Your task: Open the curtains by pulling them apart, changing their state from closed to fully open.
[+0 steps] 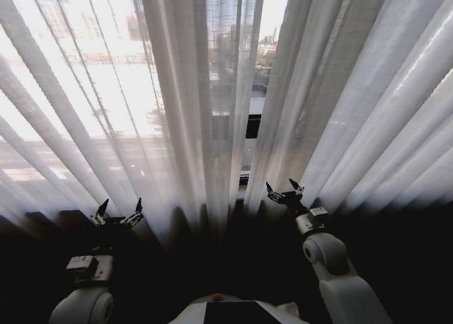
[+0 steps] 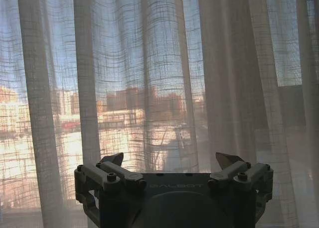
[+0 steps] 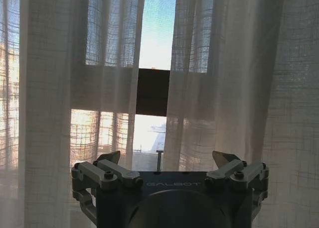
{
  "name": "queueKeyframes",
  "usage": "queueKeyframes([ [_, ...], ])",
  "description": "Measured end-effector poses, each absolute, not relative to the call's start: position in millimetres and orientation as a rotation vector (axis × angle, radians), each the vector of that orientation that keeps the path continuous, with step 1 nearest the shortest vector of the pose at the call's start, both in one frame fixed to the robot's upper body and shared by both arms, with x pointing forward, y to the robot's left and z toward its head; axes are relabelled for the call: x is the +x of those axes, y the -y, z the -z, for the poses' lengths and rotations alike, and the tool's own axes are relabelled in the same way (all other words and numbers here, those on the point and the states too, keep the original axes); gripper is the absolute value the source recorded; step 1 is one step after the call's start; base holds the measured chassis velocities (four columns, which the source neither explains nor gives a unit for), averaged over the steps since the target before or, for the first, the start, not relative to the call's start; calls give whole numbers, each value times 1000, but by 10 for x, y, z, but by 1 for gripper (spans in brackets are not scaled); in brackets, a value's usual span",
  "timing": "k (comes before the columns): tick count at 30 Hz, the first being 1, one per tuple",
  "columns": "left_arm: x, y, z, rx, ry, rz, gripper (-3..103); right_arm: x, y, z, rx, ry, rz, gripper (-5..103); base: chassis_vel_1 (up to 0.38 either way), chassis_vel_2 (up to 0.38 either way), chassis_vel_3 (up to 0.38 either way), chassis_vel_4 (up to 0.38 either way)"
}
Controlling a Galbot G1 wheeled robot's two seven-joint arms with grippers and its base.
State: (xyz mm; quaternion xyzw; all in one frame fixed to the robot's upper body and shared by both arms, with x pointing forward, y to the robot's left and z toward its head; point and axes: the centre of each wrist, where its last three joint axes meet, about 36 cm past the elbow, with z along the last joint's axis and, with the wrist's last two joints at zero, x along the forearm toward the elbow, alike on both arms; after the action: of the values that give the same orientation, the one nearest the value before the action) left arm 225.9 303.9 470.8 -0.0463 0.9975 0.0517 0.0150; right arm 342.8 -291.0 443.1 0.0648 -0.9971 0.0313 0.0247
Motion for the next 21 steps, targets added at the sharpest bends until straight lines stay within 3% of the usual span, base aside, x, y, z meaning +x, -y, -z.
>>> queueKeyframes([
  [10,2250,-3033,-4710,-146,-3102,-162,100,3429,2904,-4414,202,3081,-100,100,-65,43,65,-40],
  [21,2235,-3030,-4705,-154,-3099,-160,100,3493,2907,-4381,188,3075,-85,100,-186,193,199,-197],
])
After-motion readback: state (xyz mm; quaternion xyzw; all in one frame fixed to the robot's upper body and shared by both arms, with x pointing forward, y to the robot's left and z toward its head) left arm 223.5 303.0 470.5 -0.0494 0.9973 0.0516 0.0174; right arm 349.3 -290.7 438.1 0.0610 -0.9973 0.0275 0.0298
